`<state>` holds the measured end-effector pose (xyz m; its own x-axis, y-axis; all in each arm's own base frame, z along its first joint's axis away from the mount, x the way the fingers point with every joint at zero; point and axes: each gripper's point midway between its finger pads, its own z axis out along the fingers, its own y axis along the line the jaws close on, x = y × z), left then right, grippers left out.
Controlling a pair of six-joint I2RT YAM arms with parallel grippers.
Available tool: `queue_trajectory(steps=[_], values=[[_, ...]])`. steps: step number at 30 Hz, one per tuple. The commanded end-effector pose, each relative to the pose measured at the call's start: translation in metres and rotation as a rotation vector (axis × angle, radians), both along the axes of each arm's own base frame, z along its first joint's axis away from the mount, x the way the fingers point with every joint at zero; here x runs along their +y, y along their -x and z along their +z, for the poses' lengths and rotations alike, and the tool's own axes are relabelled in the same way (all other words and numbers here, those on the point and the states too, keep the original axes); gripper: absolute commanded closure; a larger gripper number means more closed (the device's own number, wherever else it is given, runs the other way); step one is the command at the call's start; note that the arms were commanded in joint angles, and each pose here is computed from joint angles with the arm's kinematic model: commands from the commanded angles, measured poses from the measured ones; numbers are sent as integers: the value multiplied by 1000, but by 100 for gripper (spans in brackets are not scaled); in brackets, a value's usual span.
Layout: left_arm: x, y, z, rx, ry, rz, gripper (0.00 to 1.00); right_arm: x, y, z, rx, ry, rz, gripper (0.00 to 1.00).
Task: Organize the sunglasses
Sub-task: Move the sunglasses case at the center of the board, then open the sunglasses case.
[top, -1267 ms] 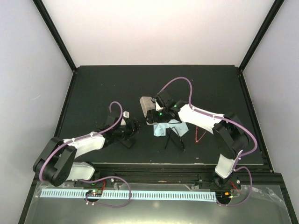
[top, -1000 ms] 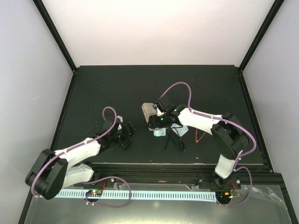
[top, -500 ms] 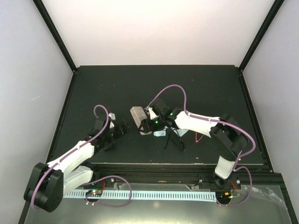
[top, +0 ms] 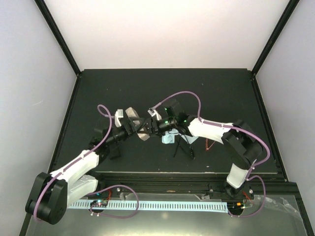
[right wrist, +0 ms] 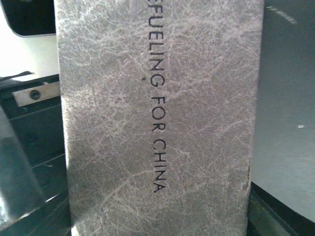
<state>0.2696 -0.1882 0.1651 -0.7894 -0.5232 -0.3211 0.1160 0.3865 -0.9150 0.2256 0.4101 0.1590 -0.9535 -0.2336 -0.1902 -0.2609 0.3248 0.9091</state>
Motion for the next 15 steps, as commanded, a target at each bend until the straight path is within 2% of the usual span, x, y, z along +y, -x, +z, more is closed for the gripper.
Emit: queue_trajectory(steps=[1, 8, 15], values=[[-13, 7, 40, -127, 106, -90, 1, -1, 5, 91, 17, -301, 61, 46], [-13, 10, 83, -217, 220, -92, 5, -18, 3, 123, 135, -451, 47, 48], [-11, 7, 94, -229, 219, -77, 23, -25, 2, 135, 145, -492, 46, 48]])
